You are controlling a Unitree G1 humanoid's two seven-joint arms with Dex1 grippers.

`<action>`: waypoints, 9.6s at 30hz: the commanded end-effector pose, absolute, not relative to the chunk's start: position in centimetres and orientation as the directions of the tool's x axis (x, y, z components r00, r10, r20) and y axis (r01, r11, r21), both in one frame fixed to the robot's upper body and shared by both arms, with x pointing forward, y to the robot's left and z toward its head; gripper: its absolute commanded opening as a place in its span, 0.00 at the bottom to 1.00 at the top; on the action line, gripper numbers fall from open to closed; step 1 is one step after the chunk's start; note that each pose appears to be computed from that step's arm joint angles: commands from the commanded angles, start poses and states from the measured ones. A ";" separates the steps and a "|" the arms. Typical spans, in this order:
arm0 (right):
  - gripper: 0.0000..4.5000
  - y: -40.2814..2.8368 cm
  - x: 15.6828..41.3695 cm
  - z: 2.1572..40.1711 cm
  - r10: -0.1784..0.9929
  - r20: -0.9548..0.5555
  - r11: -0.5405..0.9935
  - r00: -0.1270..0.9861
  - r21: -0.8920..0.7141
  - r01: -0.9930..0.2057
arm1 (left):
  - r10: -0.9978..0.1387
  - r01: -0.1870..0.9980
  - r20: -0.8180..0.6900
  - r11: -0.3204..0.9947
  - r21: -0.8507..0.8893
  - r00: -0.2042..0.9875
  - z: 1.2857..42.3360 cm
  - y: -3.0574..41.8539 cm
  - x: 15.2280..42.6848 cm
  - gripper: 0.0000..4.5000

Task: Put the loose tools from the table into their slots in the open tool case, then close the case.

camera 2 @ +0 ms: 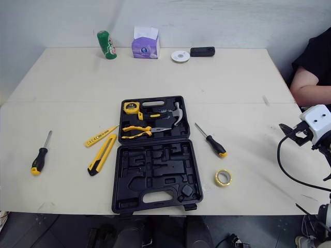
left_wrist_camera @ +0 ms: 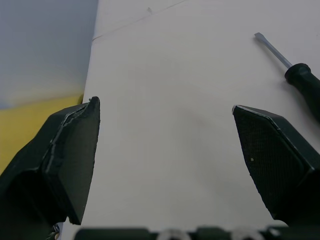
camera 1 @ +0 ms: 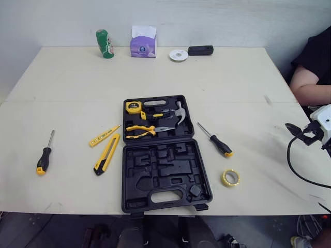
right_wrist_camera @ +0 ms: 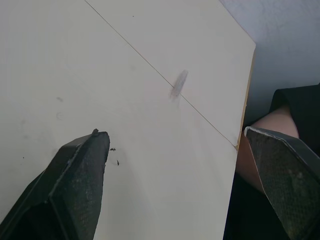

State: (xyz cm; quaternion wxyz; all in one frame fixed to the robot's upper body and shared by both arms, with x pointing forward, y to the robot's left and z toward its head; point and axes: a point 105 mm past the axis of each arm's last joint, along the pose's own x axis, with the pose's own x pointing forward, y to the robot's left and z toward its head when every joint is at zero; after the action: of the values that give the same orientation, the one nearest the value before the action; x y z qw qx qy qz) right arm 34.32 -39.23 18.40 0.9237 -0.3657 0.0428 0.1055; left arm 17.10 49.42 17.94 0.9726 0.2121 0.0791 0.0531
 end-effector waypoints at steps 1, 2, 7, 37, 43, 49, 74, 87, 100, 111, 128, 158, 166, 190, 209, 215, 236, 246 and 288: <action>1.00 -39.0 34.5 19.7 0.173 -0.107 0.703 0.979 -0.682 -0.199 | 0.139 -0.090 -0.081 0.896 0.436 0.987 19.2 49.3 17.2 0.99; 1.00 -39.0 34.6 19.7 0.175 -0.107 0.703 0.979 -0.682 -0.200 | 0.134 -0.087 -0.080 0.896 0.435 0.988 19.2 49.2 17.3 0.99; 1.00 -36.7 35.3 20.6 0.273 -0.072 0.698 0.959 -0.671 -0.249 | 0.087 -0.042 -0.087 0.905 0.423 0.992 18.9 48.0 18.4 0.99; 1.00 -18.9 33.3 17.4 0.798 -0.388 0.264 0.461 -0.462 -0.847 | -0.667 0.732 -0.304 0.590 0.342 0.680 17.0 24.9 30.2 0.83; 0.38 -17.5 33.8 16.7 0.795 -0.415 0.225 0.443 -0.476 -0.850 | -0.681 0.761 -0.342 0.557 0.332 0.648 15.3 23.7 31.1 0.19; 0.02 -16.5 34.3 16.2 0.788 -0.433 0.195 0.437 -0.497 -0.845 | -0.710 0.793 -0.353 0.533 0.295 0.609 14.3 22.4 31.5 0.00; 0.02 -14.1 35.1 13.7 0.761 -0.492 0.129 0.423 -0.524 -0.842 | -0.753 0.837 -0.366 0.495 0.232 0.546 12.3 18.3 32.7 0.00; 0.02 -12.7 34.2 12.9 0.808 -0.452 0.090 0.379 -0.541 -0.836 | -0.770 0.855 -0.373 0.455 0.248 0.518 11.3 16.7 33.1 0.00; 0.02 -13.9 30.8 12.0 0.811 -0.492 0.053 0.316 -0.476 -0.878 | -0.798 0.893 -0.405 0.370 0.255 0.446 11.2 15.4 31.5 0.00; 0.02 -14.0 31.2 11.6 0.806 -0.496 0.050 0.322 -0.486 -0.873 | -0.739 0.847 -0.415 0.447 0.288 0.531 11.1 17.1 32.4 0.00; 0.02 -15.2 31.7 12.6 0.795 -0.498 0.052 0.345 -0.511 -0.858 | -0.696 0.824 -0.442 0.476 0.307 0.566 13.1 19.5 32.8 0.00; 1.00 -41.9 28.2 19.5 0.240 -0.190 0.772 0.952 -0.558 -0.306 | 0.071 -0.002 -0.199 0.946 0.324 0.977 19.1 48.5 17.0 0.99; 1.00 -46.8 25.6 18.4 -0.025 -0.158 0.771 0.987 -0.631 -0.082 | 0.475 -0.411 -0.174 0.858 0.308 0.862 18.3 55.3 10.7 0.99; 1.00 -40.8 30.3 16.6 0.238 -0.140 0.822 0.961 -0.498 -0.276 | 0.364 -0.285 -0.169 0.886 0.366 0.916 18.6 53.8 10.8 0.99; 1.00 -20.7 32.5 24.0 0.917 0.101 0.379 0.386 -0.524 -0.762 | 0.072 -0.129 -0.508 0.988 -0.079 0.858 20.6 39.3 18.8 0.99; 1.00 -15.8 30.4 25.0 0.983 0.085 0.183 0.162 -0.496 -0.849 | 0.115 -0.152 -0.608 0.988 -0.010 0.786 20.0 37.5 20.5 0.99; 1.00 -9.5 27.0 24.3 0.993 0.032 -0.084 -0.114 -0.484 -0.871 | 0.126 -0.173 -0.754 0.985 0.016 0.645 14.1 37.5 24.8 0.99; 1.00 -9.5 26.9 23.9 0.996 0.032 -0.062 -0.089 -0.486 -0.872 | 0.070 -0.084 -0.764 0.996 0.021 0.641 13.6 36.5 26.6 0.87; 1.00 -19.1 28.3 21.2 0.921 -0.083 0.301 0.381 -0.472 -0.829 | -0.730 0.879 -0.554 0.134 0.457 0.400 24.7 15.8 27.4 0.21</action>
State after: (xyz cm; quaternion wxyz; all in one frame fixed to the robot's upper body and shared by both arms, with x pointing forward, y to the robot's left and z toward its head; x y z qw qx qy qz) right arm 28.57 -18.48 20.24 0.7974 -0.2024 -0.0870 0.5619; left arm 27.74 16.47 25.25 0.7757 0.3506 0.0801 -0.5185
